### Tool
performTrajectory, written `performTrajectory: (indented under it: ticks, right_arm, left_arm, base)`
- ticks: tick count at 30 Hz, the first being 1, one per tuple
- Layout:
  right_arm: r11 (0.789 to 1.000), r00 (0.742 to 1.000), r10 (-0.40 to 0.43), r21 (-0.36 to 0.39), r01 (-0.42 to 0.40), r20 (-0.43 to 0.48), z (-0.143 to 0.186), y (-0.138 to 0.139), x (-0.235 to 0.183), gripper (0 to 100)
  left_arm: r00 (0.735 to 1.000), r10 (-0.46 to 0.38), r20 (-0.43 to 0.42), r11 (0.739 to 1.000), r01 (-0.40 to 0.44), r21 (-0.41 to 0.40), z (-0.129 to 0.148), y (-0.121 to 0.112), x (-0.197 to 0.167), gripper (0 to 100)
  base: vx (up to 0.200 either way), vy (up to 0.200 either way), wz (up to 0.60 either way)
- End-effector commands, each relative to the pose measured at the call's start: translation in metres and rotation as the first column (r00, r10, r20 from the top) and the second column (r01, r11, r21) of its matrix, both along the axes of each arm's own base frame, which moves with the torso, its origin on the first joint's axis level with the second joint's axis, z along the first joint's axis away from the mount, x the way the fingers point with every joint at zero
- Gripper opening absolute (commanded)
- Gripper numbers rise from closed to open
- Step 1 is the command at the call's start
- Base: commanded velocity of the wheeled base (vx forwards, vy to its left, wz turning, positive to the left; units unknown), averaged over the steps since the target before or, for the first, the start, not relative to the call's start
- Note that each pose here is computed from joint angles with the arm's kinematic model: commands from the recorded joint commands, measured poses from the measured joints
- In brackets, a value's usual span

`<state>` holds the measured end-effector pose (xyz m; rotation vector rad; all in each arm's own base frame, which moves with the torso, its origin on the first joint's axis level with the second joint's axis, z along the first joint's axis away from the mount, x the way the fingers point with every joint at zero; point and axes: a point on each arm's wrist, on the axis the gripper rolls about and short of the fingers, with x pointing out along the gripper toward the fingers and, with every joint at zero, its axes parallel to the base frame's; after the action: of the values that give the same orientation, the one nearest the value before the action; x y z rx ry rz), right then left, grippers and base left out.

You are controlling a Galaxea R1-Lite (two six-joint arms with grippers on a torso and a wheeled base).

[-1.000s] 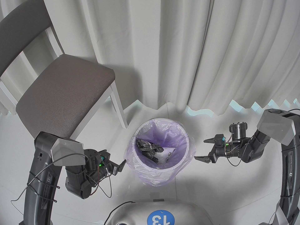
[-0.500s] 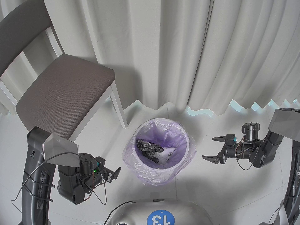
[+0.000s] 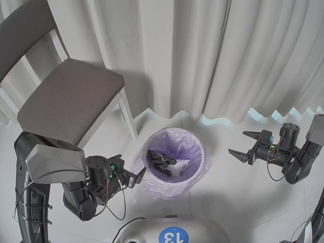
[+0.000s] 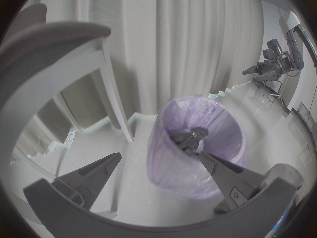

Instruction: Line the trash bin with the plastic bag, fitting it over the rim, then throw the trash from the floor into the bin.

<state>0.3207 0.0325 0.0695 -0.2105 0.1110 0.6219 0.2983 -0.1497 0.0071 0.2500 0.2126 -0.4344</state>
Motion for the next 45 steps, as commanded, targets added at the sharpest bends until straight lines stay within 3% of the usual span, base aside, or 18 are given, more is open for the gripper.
performTrajectory:
  ticks: [1, 7, 15, 18, 22, 24, 25, 26, 33, 39, 42, 45]
  right_arm:
    - [0.996, 0.994, -0.065, 0.071, 0.059, 0.088, 0.026, 0.004, -0.008, 100]
    - [0.982, 0.972, -0.106, 0.179, 0.068, 0.211, 0.055, 0.011, -0.011, 100]
    - [0.957, 0.927, -0.195, 0.271, 0.107, 0.32, 0.098, 0.015, -0.018, 100]
    - [0.953, 0.915, -0.208, 0.281, 0.111, 0.345, 0.109, 0.014, -0.023, 100]
    - [0.953, 0.917, -0.212, 0.279, 0.117, 0.338, 0.134, 0.012, -0.029, 100]
    - [0.953, 0.917, -0.212, 0.279, 0.117, 0.338, 0.134, 0.012, -0.029, 100]
    - [0.952, 0.92, -0.218, 0.277, 0.128, 0.326, 0.155, 0.01, -0.03, 100]
    - [0.952, 0.92, -0.221, 0.276, 0.131, 0.325, 0.164, 0.009, -0.031, 100]
    - [0.949, 0.937, -0.25, 0.253, 0.187, 0.244, 0.206, -0.001, -0.043, 100]
    - [0.946, 0.943, -0.27, 0.234, 0.224, 0.192, 0.23, -0.009, -0.062, 100]
    - [0.94, 0.935, -0.296, 0.234, 0.249, 0.193, 0.242, -0.016, -0.073, 100]
    - [0.938, 0.932, -0.299, 0.241, 0.248, 0.206, 0.25, -0.018, -0.09, 100]
  left_arm:
    - [0.99, -0.038, 0.136, 0.997, 0.048, -0.069, 0.045, -0.017, -0.011, 100]
    - [0.971, -0.049, 0.233, 0.984, 0.087, -0.155, 0.085, -0.023, -0.022, 100]
    - [0.945, 0.049, 0.324, 0.959, 0.046, -0.279, 0.132, -0.011, -0.035, 100]
    - [0.927, 0.066, 0.369, 0.954, 0.05, -0.297, 0.148, -0.006, -0.041, 100]
    - [0.879, 0.108, 0.465, 0.954, 0.041, -0.298, 0.177, 0.007, -0.045, 100]
    - [0.879, 0.108, 0.465, 0.954, 0.041, -0.298, 0.177, 0.007, -0.045, 100]
    - [0.854, 0.15, 0.498, 0.963, -0.012, -0.27, 0.185, 0.022, -0.04, 100]
    - [0.847, 0.166, 0.505, 0.963, -0.029, -0.268, 0.189, 0.028, -0.04, 100]
    - [0.829, 0.233, 0.508, 0.957, -0.103, -0.271, 0.22, 0.055, -0.048, 100]
    - [0.84, 0.276, 0.467, 0.953, -0.175, -0.247, 0.248, 0.076, -0.066, 100]
    - [0.836, 0.351, 0.422, 0.933, -0.275, -0.23, 0.265, 0.095, -0.08, 100]
    - [0.816, 0.408, 0.409, 0.911, -0.338, -0.236, 0.278, 0.111, -0.093, 100]
  base:
    - [0.0, 0.0, 0.0]
    - [0.0, 0.0, 0.0]
    - [0.0, 0.0, 0.0]
    - [0.0, 0.0, 0.0]
    - [0.0, 0.0, 0.0]
    - [0.0, 0.0, 0.0]
    - [0.0, 0.0, 0.0]
    - [0.0, 0.0, 0.0]
    - [0.0, 0.0, 0.0]
    - [0.0, 0.0, 0.0]
    - [0.0, 0.0, 0.0]
    - [0.0, 0.0, 0.0]
